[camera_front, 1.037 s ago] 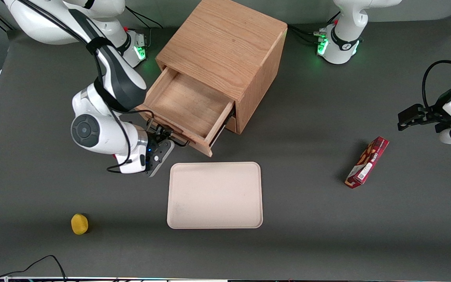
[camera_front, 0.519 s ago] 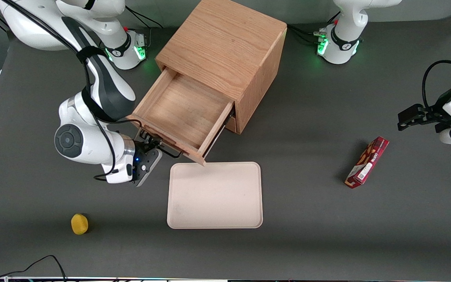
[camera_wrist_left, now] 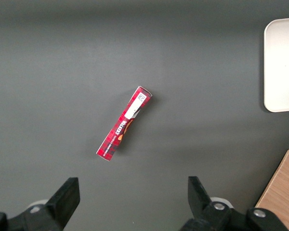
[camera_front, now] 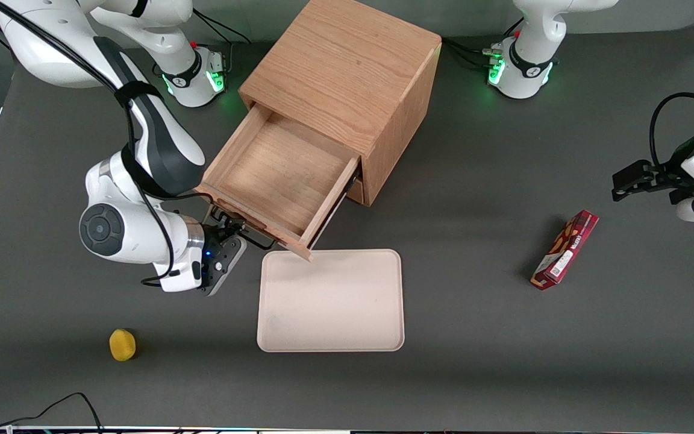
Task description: Open upper drawer
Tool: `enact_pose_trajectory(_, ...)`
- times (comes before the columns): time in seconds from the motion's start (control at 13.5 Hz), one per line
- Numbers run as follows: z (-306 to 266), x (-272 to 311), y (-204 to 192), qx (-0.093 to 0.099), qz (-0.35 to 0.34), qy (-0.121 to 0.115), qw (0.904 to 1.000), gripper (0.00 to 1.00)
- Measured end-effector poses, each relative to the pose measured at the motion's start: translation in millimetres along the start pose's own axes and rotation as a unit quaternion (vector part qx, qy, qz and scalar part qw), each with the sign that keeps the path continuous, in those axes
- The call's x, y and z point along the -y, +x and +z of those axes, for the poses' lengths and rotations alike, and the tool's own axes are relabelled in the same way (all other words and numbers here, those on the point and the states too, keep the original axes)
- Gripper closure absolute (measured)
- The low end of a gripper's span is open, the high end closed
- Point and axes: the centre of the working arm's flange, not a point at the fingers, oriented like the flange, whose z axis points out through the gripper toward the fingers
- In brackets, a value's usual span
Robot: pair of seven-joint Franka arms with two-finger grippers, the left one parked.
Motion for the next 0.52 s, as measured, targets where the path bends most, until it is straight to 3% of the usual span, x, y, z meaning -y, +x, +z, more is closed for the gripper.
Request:
enact_pose_trajectory(0.37,-51,7,-2,0.015,0.001,0.008,0.9999,0.00)
enact_pose_trajectory(0.52,-81,16,-6,0.016,0.034,0.005,0.9993,0.00)
